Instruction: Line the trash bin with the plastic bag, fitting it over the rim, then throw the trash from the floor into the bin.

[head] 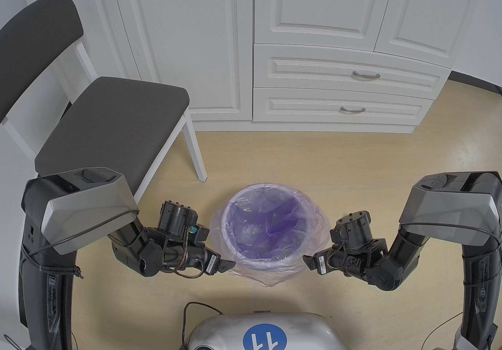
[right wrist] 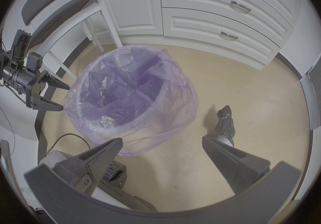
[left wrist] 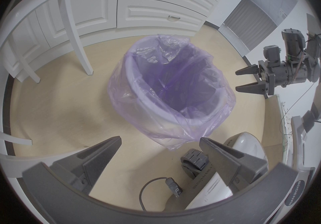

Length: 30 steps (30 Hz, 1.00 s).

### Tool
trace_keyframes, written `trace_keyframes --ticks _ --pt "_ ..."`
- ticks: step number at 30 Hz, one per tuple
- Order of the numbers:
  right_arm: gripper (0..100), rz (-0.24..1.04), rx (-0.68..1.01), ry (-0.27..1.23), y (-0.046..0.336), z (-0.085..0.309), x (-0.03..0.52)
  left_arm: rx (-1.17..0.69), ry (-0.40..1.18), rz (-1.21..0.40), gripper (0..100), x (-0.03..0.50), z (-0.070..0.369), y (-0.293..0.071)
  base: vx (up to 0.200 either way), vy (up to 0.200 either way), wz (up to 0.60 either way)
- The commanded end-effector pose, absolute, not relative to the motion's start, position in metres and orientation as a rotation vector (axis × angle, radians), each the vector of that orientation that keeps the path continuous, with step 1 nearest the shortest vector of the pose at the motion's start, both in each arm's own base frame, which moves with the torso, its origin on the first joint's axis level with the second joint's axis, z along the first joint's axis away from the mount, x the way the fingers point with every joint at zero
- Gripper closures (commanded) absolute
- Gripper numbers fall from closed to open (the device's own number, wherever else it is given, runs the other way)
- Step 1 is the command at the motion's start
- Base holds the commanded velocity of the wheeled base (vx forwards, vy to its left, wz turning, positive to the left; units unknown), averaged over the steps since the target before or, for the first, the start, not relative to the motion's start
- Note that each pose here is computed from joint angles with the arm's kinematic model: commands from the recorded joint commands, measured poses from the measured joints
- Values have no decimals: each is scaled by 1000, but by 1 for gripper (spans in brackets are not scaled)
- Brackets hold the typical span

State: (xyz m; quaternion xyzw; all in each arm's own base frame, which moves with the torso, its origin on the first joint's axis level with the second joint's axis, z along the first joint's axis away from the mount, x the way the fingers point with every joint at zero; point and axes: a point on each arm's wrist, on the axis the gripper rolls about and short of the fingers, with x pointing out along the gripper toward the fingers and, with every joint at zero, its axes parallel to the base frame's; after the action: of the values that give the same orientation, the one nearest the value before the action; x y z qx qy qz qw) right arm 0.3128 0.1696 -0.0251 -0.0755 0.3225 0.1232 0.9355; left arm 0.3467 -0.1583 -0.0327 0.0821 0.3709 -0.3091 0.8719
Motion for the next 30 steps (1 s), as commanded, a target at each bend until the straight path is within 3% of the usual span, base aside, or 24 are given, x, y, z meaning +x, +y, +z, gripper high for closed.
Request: trace_keyframes --ticks 1,12,30 --pt "0 248 -152 657 168 -24 313 170 780 -655 0 344 -32 -157 0 0 0" --pt "0 238 -142 642 166 -21 319 184 838 -642 0 355 -68 -156 0 0 0" --pt "0 310 -246 692 161 -44 329 156 854 -598 0 362 -67 -145 0 0 0"
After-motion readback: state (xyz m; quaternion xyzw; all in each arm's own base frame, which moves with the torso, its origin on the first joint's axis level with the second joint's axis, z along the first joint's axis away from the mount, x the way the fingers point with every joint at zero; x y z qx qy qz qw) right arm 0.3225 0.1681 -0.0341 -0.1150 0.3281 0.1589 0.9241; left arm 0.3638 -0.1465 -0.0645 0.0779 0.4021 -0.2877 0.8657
